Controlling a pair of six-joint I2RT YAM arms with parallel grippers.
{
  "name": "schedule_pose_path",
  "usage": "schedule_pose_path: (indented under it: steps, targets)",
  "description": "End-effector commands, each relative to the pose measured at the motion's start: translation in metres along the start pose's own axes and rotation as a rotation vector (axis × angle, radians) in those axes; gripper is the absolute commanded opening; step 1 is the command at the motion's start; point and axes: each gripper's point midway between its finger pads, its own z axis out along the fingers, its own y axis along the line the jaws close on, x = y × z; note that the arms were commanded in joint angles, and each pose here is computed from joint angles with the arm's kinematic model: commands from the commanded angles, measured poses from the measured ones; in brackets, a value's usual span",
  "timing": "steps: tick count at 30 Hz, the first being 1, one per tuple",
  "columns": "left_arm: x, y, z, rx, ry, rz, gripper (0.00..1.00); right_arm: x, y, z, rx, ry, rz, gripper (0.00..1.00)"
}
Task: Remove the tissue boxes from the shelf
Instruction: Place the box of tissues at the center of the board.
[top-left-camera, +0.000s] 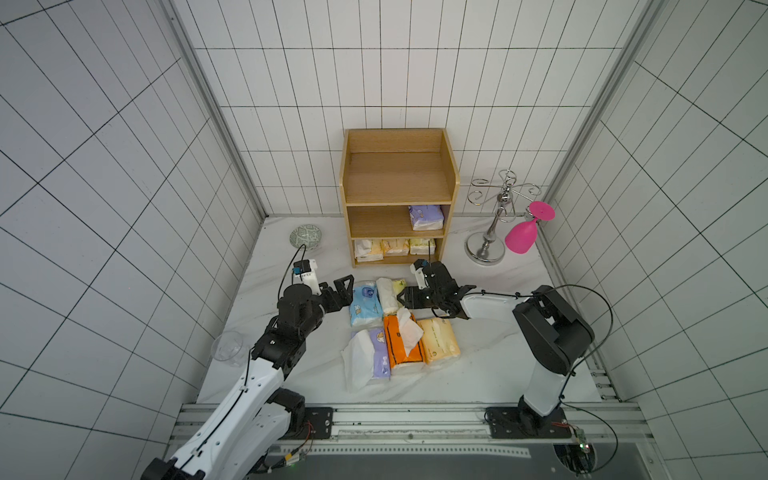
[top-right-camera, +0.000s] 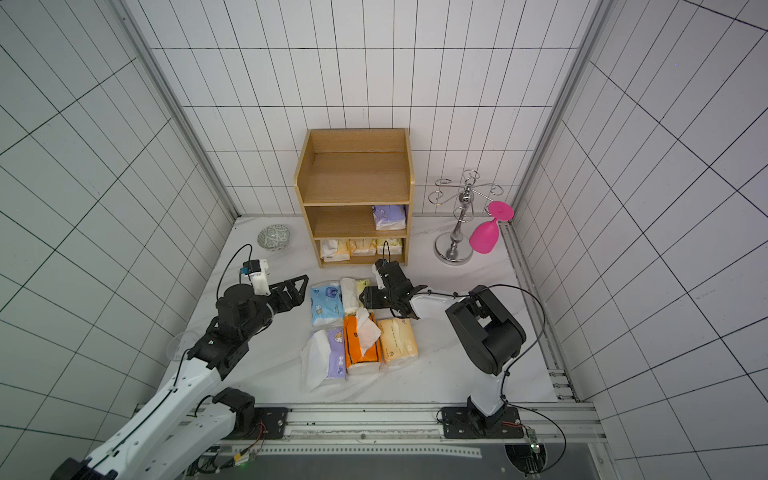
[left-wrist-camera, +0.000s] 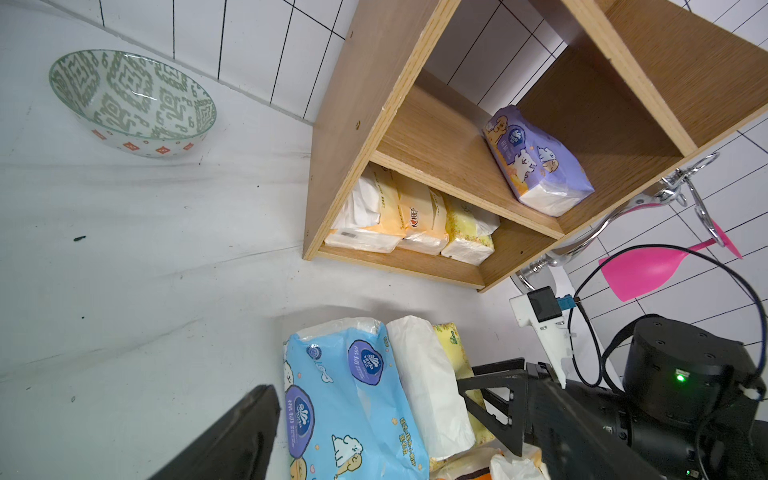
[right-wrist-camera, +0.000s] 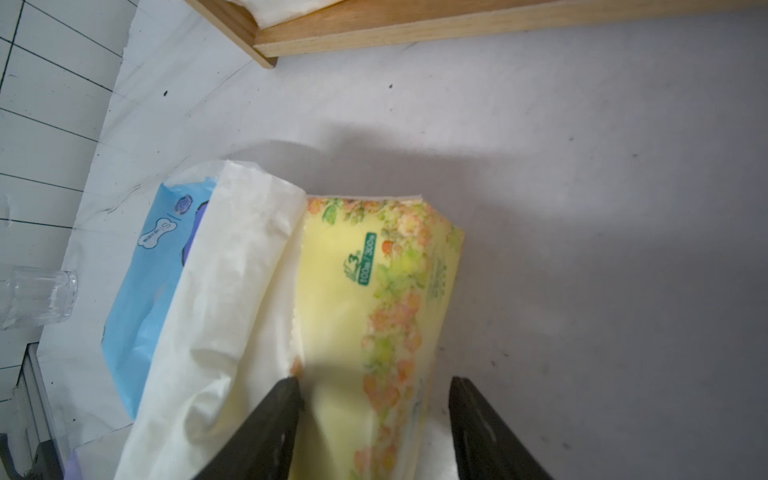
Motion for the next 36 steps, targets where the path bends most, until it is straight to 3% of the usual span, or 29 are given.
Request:
schedule_pose_path:
  steps: [1, 11, 21, 25, 36]
  targets:
    - [-0.004, 0.002, 0.001, -0.009, -0.027, 0.024, 0.98, -0.006, 0.016, 0.008, -0.038, -0.015, 0.008, 0.61]
    - [-0.011, 0.002, -0.001, -0.009, -0.043, 0.027, 0.98, -0.013, 0.028, -0.010, -0.048, -0.120, 0.057, 0.64]
    - [-0.073, -0.013, 0.018, 0.038, -0.137, 0.027, 0.98, -0.108, 0.018, -0.139, 0.107, -0.512, 0.164, 0.71]
    - [-0.101, -0.026, 0.035, 0.067, -0.161, 0.035, 0.98, -0.146, 0.012, -0.176, 0.136, -0.639, 0.226, 0.72]
    - [-0.110, -0.031, 0.083, 0.114, -0.140, 0.047, 0.98, -0.209, -0.007, -0.156, 0.087, -0.756, 0.395, 0.73]
